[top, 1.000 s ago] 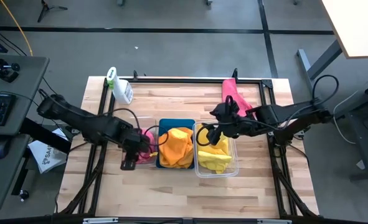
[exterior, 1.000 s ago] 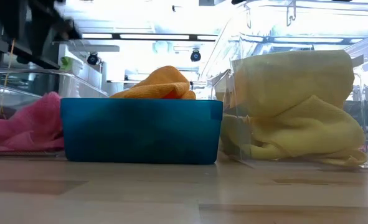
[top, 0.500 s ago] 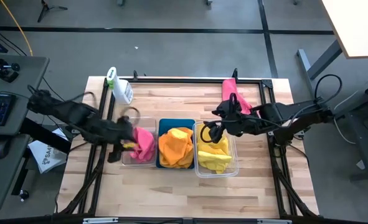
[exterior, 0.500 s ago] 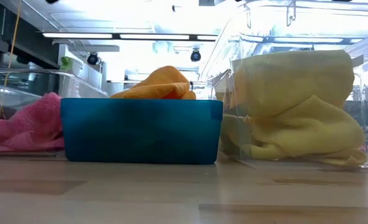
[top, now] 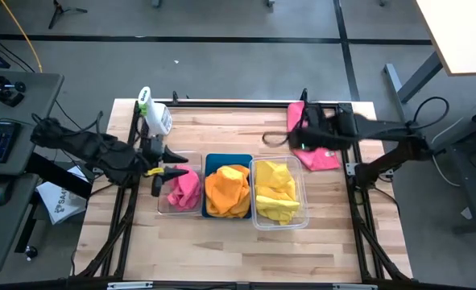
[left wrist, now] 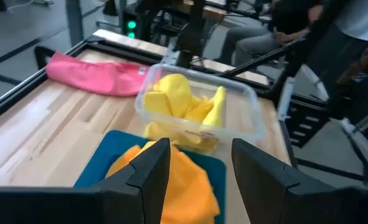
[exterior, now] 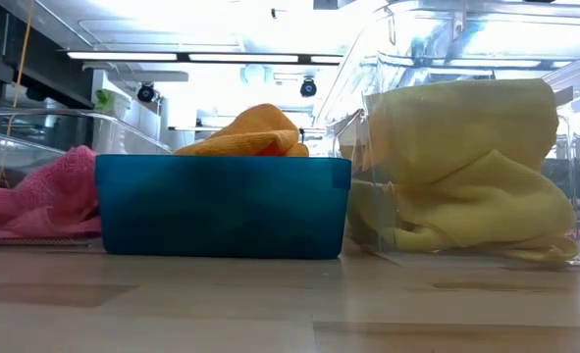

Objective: Sort microfiber towel by color & place in baskets
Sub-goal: Put the pink microfiber towel into the left transparent bin

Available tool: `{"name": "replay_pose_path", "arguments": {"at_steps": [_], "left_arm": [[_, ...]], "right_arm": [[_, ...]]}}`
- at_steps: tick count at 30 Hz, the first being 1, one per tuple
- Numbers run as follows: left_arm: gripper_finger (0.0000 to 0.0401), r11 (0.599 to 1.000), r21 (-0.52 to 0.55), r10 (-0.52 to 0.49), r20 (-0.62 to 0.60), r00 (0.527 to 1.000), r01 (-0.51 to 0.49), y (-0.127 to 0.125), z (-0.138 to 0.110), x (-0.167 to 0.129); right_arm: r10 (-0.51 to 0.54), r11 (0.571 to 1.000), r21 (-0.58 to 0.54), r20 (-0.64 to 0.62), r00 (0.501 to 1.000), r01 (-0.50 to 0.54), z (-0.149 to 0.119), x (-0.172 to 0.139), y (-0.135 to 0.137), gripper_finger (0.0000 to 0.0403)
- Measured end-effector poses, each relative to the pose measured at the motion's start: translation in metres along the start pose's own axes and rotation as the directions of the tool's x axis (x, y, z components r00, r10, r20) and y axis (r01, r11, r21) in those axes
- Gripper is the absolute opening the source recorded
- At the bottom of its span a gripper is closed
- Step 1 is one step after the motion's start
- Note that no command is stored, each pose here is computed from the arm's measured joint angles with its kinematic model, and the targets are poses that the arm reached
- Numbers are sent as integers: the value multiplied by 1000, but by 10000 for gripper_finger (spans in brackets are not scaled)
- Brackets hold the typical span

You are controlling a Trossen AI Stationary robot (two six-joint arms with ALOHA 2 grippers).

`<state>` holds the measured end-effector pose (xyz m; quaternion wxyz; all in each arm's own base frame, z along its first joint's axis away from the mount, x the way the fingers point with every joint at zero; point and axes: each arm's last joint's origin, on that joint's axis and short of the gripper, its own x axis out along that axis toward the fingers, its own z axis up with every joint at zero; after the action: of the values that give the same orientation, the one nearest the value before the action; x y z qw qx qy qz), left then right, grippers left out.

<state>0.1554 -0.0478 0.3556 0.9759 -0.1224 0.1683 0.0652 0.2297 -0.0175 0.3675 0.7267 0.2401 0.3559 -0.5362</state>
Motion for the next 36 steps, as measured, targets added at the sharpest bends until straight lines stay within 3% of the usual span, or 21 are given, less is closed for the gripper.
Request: {"name": "replay_pose_path", "arguments": {"at_steps": [4, 8, 11, 17, 21, 25, 31, 33, 36], "left_arm": [[161, 996, -55, 73, 9, 997, -73, 6, -9, 16], [161, 977, -154, 152, 27, 988, -146, 12, -11, 25], [161, 964, -179, 205, 41, 978, -195, 17, -9, 27], [161, 930, -272, 272, 61, 960, -246, 29, -4, 27], [161, 923, -247, 321, 68, 944, -296, 37, -2, 29], [161, 912, -205, 379, 98, 920, -354, 50, 5, 30], [161, 941, -185, 306, 117, 945, -282, 66, 14, 30], [161, 948, -171, 286, 101, 953, -267, 70, 14, 29], [161, 957, -159, 259, 84, 962, -244, 75, 15, 29]], "right_arm": [[-95, 994, -60, -28, 995, 93, 27, 32, -21, 275], [7, 996, -86, -115, 993, -17, 53, 80, -38, 275], [95, 994, -31, -155, 983, -100, 62, 124, -58, 275], [110, 992, 100, -321, 941, -82, 34, 190, -108, 275], [89, 991, 123, -404, 910, -42, 6, 211, -123, 275], [106, 978, 205, -370, 923, -30, -7, 225, -123, 275], [75, 950, 312, -241, 968, 4, -7, 235, -122, 275], [32, 950, 310, -242, 970, 46, -9, 241, -122, 275], [50, 945, 324, -288, 956, 48, -13, 253, -119, 275]]}}
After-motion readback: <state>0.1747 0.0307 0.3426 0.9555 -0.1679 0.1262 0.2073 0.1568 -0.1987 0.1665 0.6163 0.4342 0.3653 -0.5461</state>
